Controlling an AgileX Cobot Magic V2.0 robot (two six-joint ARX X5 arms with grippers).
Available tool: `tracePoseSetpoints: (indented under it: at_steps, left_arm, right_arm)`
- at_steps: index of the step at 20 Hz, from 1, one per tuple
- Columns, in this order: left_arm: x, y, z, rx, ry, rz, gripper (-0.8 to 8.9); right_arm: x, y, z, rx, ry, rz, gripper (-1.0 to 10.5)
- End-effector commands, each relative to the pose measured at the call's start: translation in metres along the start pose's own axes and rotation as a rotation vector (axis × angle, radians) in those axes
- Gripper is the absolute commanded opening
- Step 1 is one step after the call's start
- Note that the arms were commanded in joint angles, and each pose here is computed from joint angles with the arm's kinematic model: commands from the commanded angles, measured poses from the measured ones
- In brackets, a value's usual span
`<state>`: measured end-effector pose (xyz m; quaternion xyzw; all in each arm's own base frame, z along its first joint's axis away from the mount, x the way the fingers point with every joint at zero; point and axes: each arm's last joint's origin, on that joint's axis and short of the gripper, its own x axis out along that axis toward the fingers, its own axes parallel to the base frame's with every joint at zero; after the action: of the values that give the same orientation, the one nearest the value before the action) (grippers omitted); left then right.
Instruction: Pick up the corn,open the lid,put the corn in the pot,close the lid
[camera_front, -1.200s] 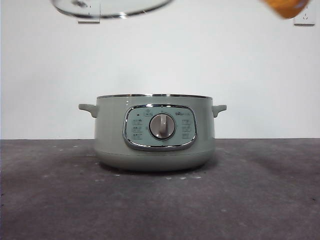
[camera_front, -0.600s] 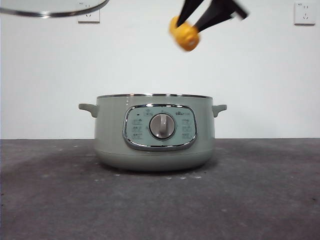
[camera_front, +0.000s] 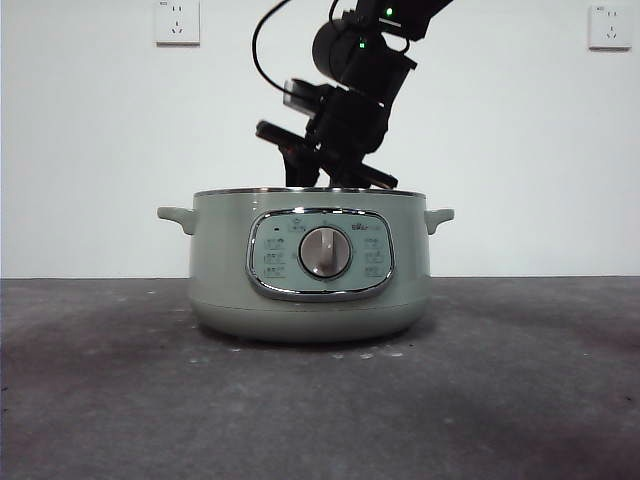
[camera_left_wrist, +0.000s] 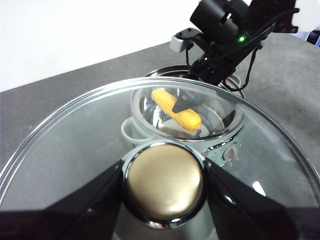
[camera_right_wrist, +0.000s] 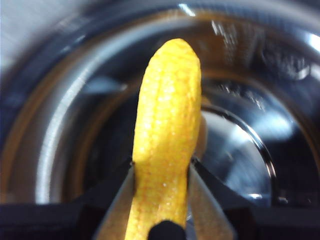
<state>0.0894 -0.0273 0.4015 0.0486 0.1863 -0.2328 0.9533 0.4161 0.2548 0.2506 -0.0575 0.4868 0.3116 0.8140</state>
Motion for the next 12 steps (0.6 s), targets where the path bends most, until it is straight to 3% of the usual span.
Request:
tracePoseSetpoints:
  at_steps: [1,10,12]
  left_arm:
    - [-0.006,-0.001,0.006,0.01,-0.058,0.001,-0.07]
    - [-0.006,-0.001,0.006,0.01,-0.059,0.001,-0.07]
    - [-0.006,-0.001,0.006,0.01,-0.061,0.002,-0.07]
  right_arm:
    - [0.011,-0.002,-0.002,-0.021,0.025,-0.028,-0.1]
    - [0.031,-0.008,-0.012,-0.009,0.106,-0.056,0.0]
    - [0.03,-0.005,-0.012,-0.011,0.102,-0.053,1.5]
